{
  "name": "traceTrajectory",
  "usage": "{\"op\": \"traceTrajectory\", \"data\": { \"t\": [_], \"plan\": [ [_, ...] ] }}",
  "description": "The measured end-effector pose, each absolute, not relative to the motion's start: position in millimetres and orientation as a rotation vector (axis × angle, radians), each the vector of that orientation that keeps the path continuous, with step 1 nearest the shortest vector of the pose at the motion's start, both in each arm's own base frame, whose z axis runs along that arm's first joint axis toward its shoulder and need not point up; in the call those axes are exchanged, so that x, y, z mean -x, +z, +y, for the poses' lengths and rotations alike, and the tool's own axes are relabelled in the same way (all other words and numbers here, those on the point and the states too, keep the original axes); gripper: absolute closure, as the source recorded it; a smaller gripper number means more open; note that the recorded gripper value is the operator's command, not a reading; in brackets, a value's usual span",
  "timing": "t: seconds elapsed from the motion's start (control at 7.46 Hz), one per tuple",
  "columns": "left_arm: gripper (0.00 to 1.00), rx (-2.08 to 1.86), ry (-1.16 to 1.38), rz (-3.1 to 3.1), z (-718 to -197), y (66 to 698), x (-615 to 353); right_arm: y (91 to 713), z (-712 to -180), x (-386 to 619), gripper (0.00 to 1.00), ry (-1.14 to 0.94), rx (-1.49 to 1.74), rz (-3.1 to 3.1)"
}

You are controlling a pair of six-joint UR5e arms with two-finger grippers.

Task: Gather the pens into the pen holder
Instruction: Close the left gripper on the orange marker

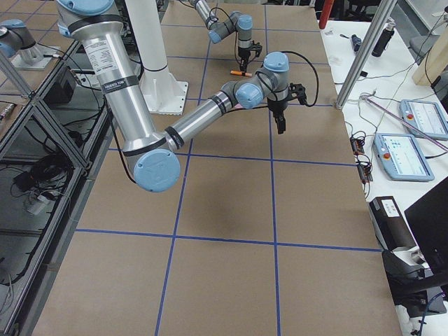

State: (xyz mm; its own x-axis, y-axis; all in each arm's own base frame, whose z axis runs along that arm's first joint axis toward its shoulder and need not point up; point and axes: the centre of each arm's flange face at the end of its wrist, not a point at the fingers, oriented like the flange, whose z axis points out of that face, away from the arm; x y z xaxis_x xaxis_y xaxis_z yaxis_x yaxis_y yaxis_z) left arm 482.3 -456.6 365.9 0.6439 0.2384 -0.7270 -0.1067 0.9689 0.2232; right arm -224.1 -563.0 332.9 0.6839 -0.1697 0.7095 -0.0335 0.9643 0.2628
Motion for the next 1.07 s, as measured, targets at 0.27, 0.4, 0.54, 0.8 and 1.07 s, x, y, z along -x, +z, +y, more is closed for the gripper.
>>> {"op": "traceTrajectory", "data": {
  "t": [0.27,0.4,0.54,0.8,1.07],
  "plan": [
    [0.66,-0.165,0.197,0.850,-456.8,365.1,-483.2,333.5,-563.1,224.2,0.00,-0.077,-0.264,-0.816],
    [0.82,-0.165,0.196,0.851,-456.9,364.7,-483.5,333.8,-563.1,224.2,0.00,-0.077,-0.264,-0.815],
    [1.00,-0.165,0.195,0.851,-456.9,364.3,-483.6,334.1,-563.3,224.2,0.00,-0.076,-0.263,-0.815],
    [1.00,-0.167,0.195,0.854,-456.6,362.4,-483.0,334.3,-563.3,224.3,0.00,-0.077,-0.263,-0.815],
    [1.00,-0.206,0.194,0.871,-458.0,343.8,-479.6,333.8,-563.2,224.2,0.00,-0.077,-0.264,-0.816]
  ]
}}
